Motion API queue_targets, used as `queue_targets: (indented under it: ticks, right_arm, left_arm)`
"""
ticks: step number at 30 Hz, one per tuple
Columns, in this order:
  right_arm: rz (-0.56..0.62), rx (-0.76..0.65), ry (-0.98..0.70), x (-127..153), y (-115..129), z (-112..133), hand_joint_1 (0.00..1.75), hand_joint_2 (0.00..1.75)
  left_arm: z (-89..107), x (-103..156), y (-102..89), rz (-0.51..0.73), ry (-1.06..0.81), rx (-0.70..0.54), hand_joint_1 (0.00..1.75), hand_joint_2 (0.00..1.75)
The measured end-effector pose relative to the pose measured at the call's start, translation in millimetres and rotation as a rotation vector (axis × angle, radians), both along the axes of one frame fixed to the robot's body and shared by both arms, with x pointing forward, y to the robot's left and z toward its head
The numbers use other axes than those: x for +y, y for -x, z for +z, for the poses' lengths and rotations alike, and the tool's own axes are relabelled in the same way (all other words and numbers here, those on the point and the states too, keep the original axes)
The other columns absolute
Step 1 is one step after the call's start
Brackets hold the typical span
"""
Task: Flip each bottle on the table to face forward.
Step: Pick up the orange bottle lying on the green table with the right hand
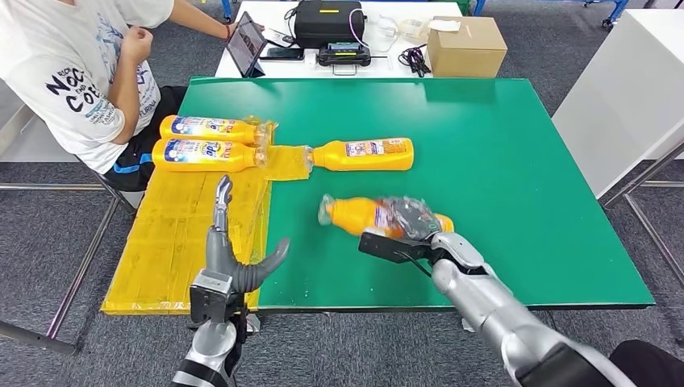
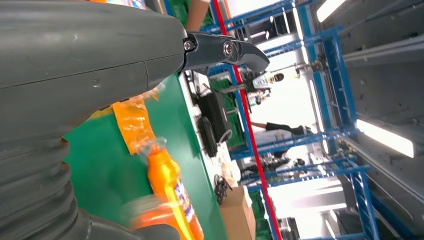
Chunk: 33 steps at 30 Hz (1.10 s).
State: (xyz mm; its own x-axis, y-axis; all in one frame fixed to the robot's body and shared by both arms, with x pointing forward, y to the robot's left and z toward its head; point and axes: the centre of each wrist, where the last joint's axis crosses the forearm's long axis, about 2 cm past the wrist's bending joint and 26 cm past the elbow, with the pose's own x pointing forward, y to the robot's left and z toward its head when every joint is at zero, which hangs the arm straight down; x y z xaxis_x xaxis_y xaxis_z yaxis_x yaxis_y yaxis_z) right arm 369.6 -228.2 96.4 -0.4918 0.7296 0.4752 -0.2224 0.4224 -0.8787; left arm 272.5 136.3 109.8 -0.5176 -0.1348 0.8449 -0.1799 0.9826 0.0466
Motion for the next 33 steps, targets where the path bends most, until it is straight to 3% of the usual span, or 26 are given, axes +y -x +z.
queue_targets:
  ticks: [3,6,12,19,23,29,33]
  right_arm:
    - [-0.115,-0.328,-0.153,18,11,39,1.75,1.75]
    - [-0.214,-0.593,-0.299,17,21,78,1.75,1.75]
    - [-0.316,-0.809,-0.438,0,42,109,1.75,1.75]
    - [-0.334,-0.832,-0.473,-3,45,114,1.75,1.75]
    - [-0.253,-0.7,-0.608,-2,53,97,1.75,1.75]
    - [-0.139,-0.529,-0.675,13,61,70,1.75,1.75]
    - [-0.018,-0.404,-0.687,44,73,45,1.75,1.75]
  left_arm:
    - [-0.6,5,6.3,0.026,0.01,0.001,0.0,1.75]
    - [-1.0,9,10.4,0.048,0.023,0.008,0.0,1.75]
    - [-0.4,14,12.4,0.068,0.047,0.011,0.0,1.75]
    - [0.6,14,12.4,0.045,0.075,0.019,0.0,1.75]
    - [1.7,3,14.4,-0.293,0.334,0.155,0.0,1.75]
    - [2.9,-5,16.8,-0.486,0.398,0.185,0.0,1.75]
    - [2.9,-11,16.9,-0.624,0.42,0.209,0.0,1.75]
